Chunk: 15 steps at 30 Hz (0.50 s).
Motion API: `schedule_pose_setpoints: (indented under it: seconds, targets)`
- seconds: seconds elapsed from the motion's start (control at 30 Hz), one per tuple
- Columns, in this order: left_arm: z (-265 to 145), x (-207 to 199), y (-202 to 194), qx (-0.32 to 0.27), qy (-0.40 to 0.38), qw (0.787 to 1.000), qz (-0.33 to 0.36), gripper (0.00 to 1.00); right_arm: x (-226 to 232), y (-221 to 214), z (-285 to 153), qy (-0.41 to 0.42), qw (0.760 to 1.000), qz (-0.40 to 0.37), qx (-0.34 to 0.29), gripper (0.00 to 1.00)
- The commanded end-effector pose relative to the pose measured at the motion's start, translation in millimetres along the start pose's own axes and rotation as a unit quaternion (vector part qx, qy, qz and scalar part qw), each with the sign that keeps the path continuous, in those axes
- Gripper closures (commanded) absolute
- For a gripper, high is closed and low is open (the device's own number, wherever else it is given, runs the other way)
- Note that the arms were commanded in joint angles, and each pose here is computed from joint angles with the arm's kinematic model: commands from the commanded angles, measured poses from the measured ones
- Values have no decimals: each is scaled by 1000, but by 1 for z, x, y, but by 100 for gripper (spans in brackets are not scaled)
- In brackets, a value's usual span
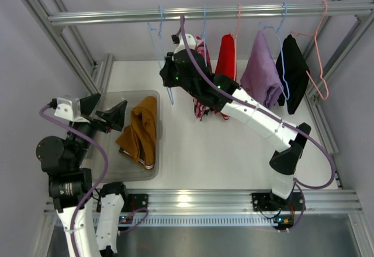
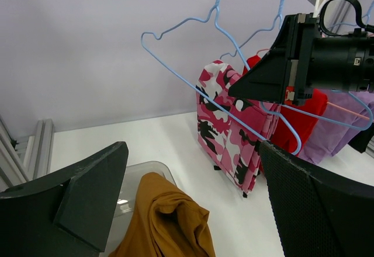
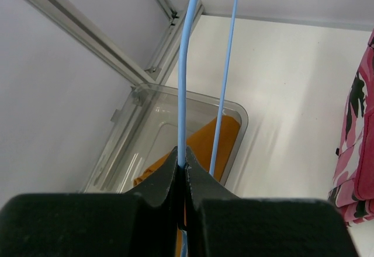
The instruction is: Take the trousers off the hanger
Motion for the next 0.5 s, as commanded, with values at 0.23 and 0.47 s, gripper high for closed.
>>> schedule_pose_setpoints:
  seconds: [0.23, 0.47]
  targets:
    - [1, 1, 0, -13, -5, 1000, 9, 1, 2, 49, -18, 20, 996, 9, -91, 100]
    - [4, 2, -1, -10, -4, 1000, 0, 1, -2, 46, -14, 4, 996, 10, -89, 100]
Point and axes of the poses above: each gripper's point midway between its finger pads, its own z axis out along the fingers, its own x axis along the line the jaws close on, y = z × x, the point moved 10 cm from there along -z, back along the fingers, and after that the axes turned 9 degrees about -z, right-handed, at the moved point
